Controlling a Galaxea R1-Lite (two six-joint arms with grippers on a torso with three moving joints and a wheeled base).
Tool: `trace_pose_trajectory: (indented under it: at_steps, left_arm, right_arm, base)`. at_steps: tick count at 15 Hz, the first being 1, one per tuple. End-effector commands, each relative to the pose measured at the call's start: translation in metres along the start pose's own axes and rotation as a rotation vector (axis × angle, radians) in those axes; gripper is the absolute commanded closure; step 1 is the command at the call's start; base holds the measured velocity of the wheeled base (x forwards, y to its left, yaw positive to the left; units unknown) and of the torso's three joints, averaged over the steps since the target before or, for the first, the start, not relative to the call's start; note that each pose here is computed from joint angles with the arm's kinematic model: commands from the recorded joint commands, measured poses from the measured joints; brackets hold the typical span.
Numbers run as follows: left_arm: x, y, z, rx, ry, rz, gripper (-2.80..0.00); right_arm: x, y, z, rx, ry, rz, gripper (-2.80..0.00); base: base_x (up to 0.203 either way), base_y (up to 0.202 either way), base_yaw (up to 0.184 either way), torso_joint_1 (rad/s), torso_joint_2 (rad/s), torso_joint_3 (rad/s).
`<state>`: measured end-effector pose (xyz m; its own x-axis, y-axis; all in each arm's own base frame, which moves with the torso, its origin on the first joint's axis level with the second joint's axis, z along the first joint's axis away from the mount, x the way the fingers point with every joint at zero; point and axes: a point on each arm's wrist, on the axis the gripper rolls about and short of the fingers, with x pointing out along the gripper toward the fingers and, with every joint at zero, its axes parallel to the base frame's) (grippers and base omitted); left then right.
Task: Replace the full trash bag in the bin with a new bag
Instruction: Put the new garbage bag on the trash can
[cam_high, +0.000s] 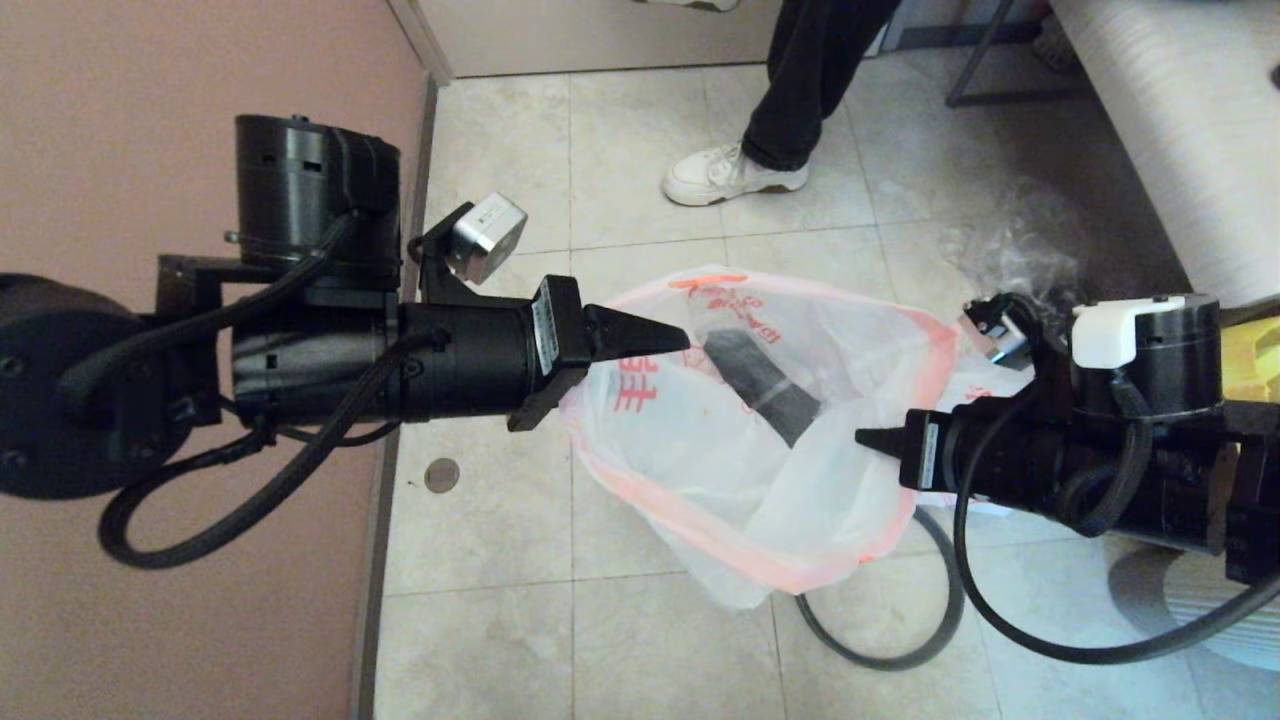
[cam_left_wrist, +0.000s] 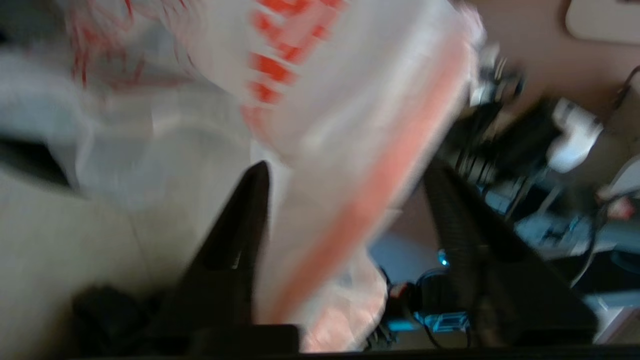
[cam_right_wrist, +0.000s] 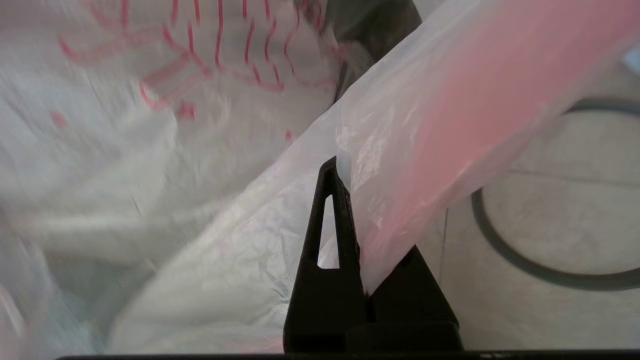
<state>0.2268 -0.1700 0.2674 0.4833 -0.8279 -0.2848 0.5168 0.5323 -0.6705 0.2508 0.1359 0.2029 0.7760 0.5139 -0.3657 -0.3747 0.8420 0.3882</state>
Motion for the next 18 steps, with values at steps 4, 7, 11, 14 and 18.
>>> trace_pose_trajectory:
  at_steps: [4, 7, 11, 14, 18]
  left_arm:
    - [-0.025, -0.004, -0.053, -0.031, 0.099, 0.268, -2.8]
    - [-0.027, 0.019, -0.073, -0.062, 0.111, 0.442, -2.8]
    - [-0.037, 0.0, -0.079, -0.087, 0.087, 0.387, -2.8]
    - [-0.019, -0.014, -0.077, -0.147, 0.104, 0.363, -2.8]
    - [0.014, -0.024, -0.082, -0.224, 0.163, 0.428, -2.8]
  right_arm:
    - [0.011, 0.006, 0.01, -0.037, 0.004, -0.023, 0.0]
    - [0.009, 0.006, 0.012, -0.034, -0.006, -0.024, 0.0]
    - [0.01, 0.006, 0.013, -0.034, -0.016, -0.037, 0.0]
    - [0.011, 0.006, 0.014, -0.035, -0.023, -0.041, 0.0]
    - [0.013, 0.007, 0.016, -0.036, -0.032, -0.052, 0.0]
  base:
    - [0.0, 0.0, 0.0, 0.0, 0.0, 0.0]
    - [0.0, 0.0, 0.0, 0.0, 0.0, 0.0]
    - [0.0, 0.0, 0.0, 0.0, 0.0, 0.0]
    - [0.0, 0.0, 0.0, 0.0, 0.0, 0.0]
    - [0.0, 0.0, 0.0, 0.0, 0.0, 0.0]
